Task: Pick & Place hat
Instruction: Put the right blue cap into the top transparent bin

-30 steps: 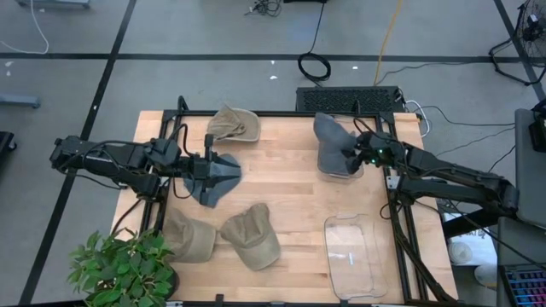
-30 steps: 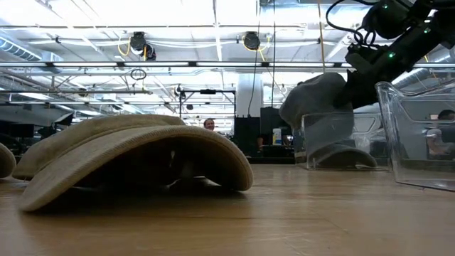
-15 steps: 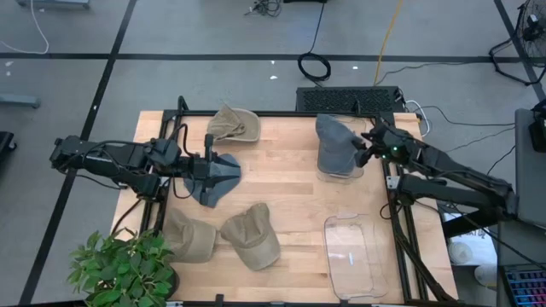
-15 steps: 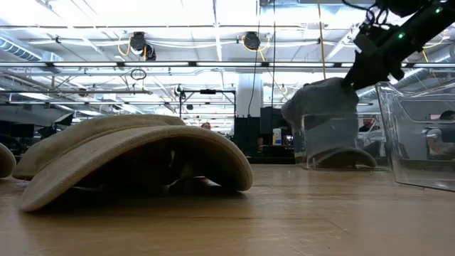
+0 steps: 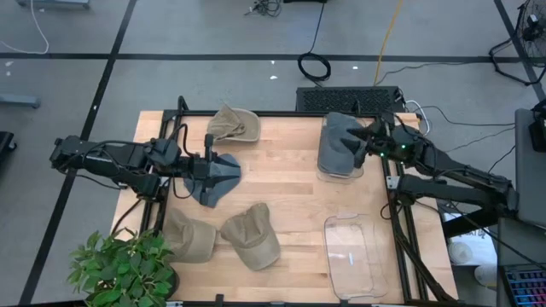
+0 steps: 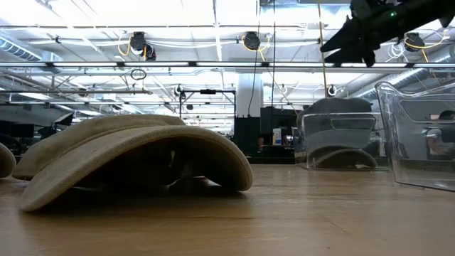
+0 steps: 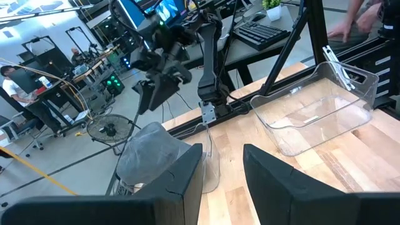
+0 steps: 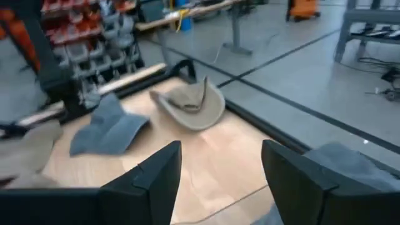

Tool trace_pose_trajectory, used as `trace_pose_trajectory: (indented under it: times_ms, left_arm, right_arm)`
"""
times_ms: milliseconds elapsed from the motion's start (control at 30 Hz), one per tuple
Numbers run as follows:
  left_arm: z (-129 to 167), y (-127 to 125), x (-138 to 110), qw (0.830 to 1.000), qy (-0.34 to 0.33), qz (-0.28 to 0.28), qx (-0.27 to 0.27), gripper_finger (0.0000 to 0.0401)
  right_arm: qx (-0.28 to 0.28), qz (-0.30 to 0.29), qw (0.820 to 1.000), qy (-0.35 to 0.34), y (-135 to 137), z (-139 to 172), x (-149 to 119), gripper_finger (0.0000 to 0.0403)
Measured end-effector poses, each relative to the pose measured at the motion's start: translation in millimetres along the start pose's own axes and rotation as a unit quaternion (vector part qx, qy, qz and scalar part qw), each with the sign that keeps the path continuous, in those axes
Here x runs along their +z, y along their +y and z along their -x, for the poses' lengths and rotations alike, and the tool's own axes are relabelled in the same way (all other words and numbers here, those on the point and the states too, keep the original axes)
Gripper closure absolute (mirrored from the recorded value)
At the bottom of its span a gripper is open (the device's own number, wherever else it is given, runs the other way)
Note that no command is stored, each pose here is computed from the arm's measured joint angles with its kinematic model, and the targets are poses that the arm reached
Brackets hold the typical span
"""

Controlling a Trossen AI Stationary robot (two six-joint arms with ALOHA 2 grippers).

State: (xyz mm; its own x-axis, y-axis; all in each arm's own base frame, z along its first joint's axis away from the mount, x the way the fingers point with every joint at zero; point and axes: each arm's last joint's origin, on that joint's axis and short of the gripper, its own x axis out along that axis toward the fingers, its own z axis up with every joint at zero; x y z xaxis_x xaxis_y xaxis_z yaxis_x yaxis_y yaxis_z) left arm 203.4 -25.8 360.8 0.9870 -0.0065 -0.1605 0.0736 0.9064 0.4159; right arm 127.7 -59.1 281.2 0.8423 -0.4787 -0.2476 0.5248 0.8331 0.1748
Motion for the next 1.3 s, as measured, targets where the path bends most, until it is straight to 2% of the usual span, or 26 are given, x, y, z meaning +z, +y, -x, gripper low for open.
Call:
trace_pose_trajectory:
  times_ms: [100, 200, 300, 400, 433, 600, 833, 967, 1133, 1300]
  left_arm:
    - [0.0, 0.0, 0.0, 1.000, 0.000, 0.000, 0.000, 0.0277]
    - [0.0, 0.0, 0.1, 1.000, 0.000, 0.000, 0.000, 0.0277]
    - [0.0, 0.0, 0.0, 1.000, 0.000, 0.000, 0.000, 0.0277]
    - [-0.1, 0.0, 0.1, 1.000, 0.000, 0.000, 0.000, 0.0277]
    - [0.0, 0.0, 0.0, 1.000, 0.000, 0.000, 0.000, 0.0277]
    - [0.0, 0.0, 0.1, 1.000, 0.000, 0.000, 0.000, 0.0277]
    - [-0.1, 0.0, 0.0, 1.000, 0.000, 0.000, 0.000, 0.0277]
    - [-0.1, 0.0, 0.0, 1.000, 0.000, 0.000, 0.000, 0.0277]
    - [-0.1, 0.0, 0.0, 1.000, 0.000, 0.000, 0.000, 0.0277]
    - [0.0, 0.0, 0.1, 1.000, 0.000, 0.000, 0.000, 0.0277]
  right_arm:
    - [0.004, 0.026, 0.999, 0.031, 4.4, -8.1, -6.1, 0.0207]
    - [-0.024, 0.046, 0.995, 0.081, 5.4, -14.2, -16.7, 0.0234]
    - [-0.073, 0.066, 0.986, 0.133, 3.0, -17.5, -28.0, 0.0292]
    - [-0.096, 0.079, 0.981, 0.151, 2.3, -17.9, -32.4, 0.0374]
    - [-0.101, 0.084, 0.979, 0.154, 2.3, -17.5, -33.0, 0.0388]
    - [-0.186, 0.101, 0.965, 0.156, -1.7, -14.1, -36.2, 0.0400]
    - [-0.274, 0.087, 0.939, 0.186, -9.4, -6.8, -45.9, 0.0402]
    - [-0.278, 0.088, 0.938, 0.188, -10.5, -11.8, -45.8, 0.0403]
    - [-0.280, 0.121, 0.930, 0.206, -16.5, -28.0, -45.7, 0.0403]
    - [-0.196, 0.105, 0.950, 0.219, -20.8, -53.4, -45.9, 0.0403]
